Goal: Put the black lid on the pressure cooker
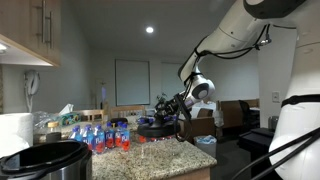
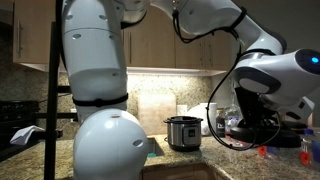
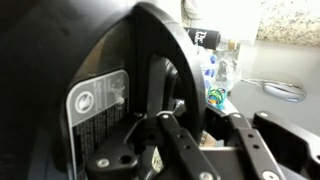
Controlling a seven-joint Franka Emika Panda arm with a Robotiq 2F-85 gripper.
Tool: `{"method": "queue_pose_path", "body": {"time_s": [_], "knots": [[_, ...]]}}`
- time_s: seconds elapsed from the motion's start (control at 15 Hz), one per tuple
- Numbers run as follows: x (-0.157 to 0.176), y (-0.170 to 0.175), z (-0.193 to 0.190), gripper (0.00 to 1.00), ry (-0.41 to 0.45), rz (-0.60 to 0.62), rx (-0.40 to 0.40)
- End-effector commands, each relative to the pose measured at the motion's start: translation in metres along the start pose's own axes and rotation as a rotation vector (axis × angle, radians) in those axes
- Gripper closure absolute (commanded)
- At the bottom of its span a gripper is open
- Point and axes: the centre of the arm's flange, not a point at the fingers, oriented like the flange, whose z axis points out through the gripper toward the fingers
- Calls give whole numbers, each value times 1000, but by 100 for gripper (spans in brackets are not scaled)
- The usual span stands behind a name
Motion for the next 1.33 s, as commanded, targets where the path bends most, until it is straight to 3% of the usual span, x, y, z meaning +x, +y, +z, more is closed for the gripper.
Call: {"method": "queue_pose_path", "body": {"time_s": [0.0,0.4,0.67,0.87,1.27], "knots": [[-16,-14,3,95,24,-48,11],[-43,-89,18,95,43,-181,-21],[-66,-136,39,95,32,-276,56],[-89,-172,51,95,-33,-312,92],[-139,-195,114,95,-86,-261,173]]}}
